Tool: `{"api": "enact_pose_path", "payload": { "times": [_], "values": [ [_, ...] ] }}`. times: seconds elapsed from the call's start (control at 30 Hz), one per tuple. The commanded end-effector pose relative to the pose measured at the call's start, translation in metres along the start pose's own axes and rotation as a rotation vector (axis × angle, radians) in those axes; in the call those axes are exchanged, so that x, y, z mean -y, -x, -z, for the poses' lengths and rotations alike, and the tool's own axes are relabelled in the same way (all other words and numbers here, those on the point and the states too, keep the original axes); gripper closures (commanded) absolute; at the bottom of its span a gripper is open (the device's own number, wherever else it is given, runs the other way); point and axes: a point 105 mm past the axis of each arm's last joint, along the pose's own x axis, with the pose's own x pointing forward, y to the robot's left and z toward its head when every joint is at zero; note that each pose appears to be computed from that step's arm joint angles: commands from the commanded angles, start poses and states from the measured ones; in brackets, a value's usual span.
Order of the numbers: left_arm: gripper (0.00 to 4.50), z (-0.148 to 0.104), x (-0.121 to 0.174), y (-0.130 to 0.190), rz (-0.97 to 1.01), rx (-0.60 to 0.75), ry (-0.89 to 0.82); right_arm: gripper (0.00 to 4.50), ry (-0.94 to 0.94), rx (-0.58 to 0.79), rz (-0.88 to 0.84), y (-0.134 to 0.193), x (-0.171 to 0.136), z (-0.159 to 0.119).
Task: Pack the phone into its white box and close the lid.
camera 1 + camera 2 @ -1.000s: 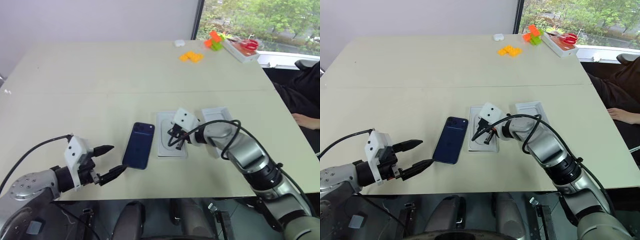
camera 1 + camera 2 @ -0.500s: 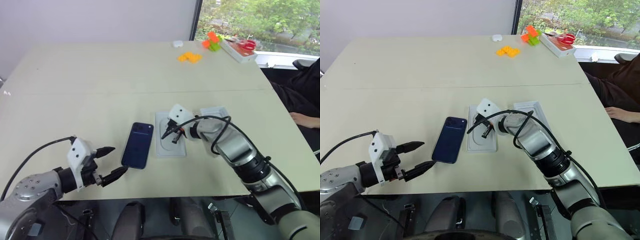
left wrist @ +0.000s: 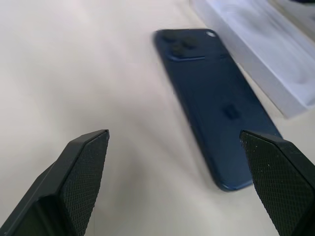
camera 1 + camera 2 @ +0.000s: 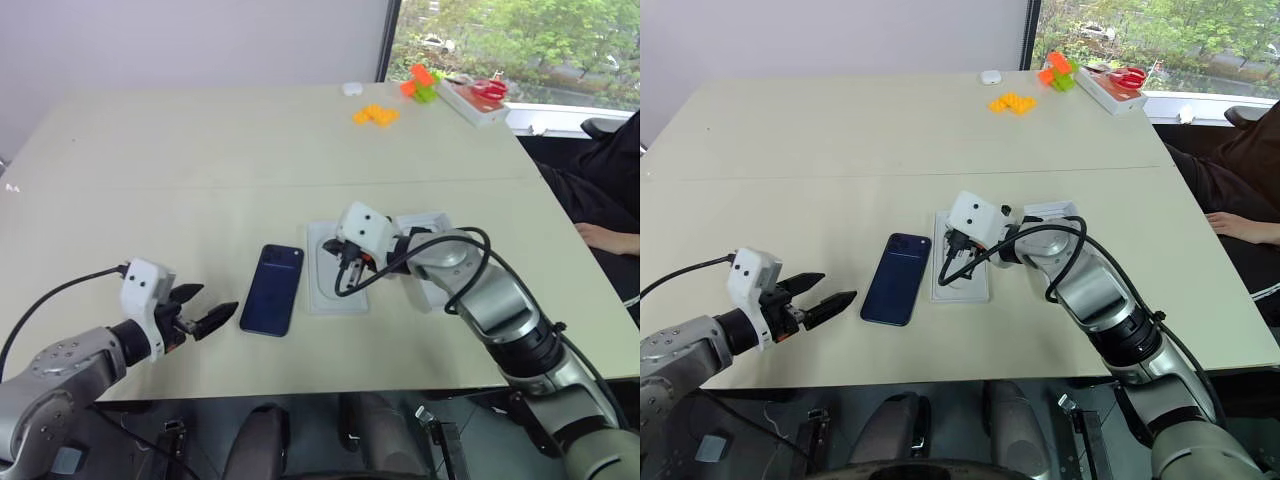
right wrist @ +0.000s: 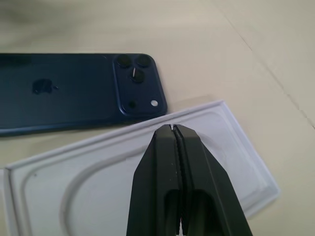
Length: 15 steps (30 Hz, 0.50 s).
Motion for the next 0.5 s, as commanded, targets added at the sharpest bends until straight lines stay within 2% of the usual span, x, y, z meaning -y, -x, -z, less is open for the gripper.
{"api": "enact_pose_path", "payload": {
  "times": [0.03, 0.27, 0.5],
  "values": [
    [0.00, -0.007, -0.010, 0.004, -0.061, 0.020, 0.023, 4.44, -0.004, -0.007, -0.027, -0.012, -0.016, -0.020],
    [0.00, -0.010, -0.008, 0.007, -0.050, 0.047, 0.051, 4.44, -0.011, -0.108, -0.040, -0.025, -0.028, -0.016],
    [0.00, -0.006, -0.005, 0.007, -0.049, 0.034, 0.053, 4.44, 0.044, -0.197, -0.040, -0.023, -0.032, -0.001]
  ]
}}
